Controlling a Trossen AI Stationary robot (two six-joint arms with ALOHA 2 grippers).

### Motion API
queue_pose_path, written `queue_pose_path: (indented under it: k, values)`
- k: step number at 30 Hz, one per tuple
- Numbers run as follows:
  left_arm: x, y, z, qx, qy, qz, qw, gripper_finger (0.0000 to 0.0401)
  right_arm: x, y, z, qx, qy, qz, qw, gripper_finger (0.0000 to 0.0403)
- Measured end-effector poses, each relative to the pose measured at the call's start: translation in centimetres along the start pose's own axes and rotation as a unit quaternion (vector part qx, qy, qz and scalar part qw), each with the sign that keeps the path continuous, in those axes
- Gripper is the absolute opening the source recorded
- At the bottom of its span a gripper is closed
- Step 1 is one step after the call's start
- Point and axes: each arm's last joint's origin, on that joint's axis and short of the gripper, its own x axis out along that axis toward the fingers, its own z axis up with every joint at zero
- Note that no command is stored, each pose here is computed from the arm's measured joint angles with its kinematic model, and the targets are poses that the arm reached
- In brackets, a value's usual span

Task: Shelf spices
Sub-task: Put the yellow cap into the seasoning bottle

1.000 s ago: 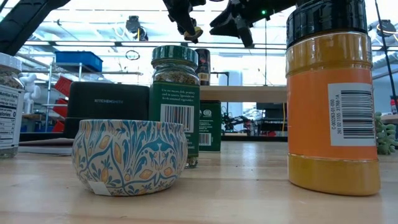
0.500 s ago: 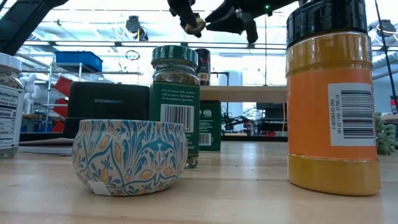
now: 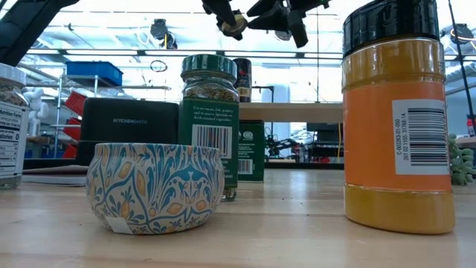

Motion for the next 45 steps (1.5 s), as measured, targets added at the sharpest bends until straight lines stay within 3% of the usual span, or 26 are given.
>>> queue_pose_path:
  k: [15, 26, 36, 45]
  values:
    - [0.3, -0.9, 0.7, 0.015, -0.031, -0.040, 0.999, 0.0228, 0.0, -0.1, 0.4, 0.005, -0.049, 0.009, 0.999, 0.0124]
    - [0.3, -0.9, 1.0, 0.017, -0.050, -0.049, 0.997, 0.0228, -0.2, -0.4, 0.7, 0.019, -0.065, -0.003, 0.998, 0.0010]
    - [0.3, -0.8, 1.1, 0.011, -0.055, -0.051, 0.997, 0.0228, -0.2, -0.4, 0.7, 0.038, -0.060, -0.002, 0.997, 0.0004]
    - [0.3, -0.5, 1.3, 0.015, -0.064, -0.036, 0.997, 0.0228, -0.3, -0.3, 0.7, 0.040, -0.002, -0.024, 0.999, 0.0001]
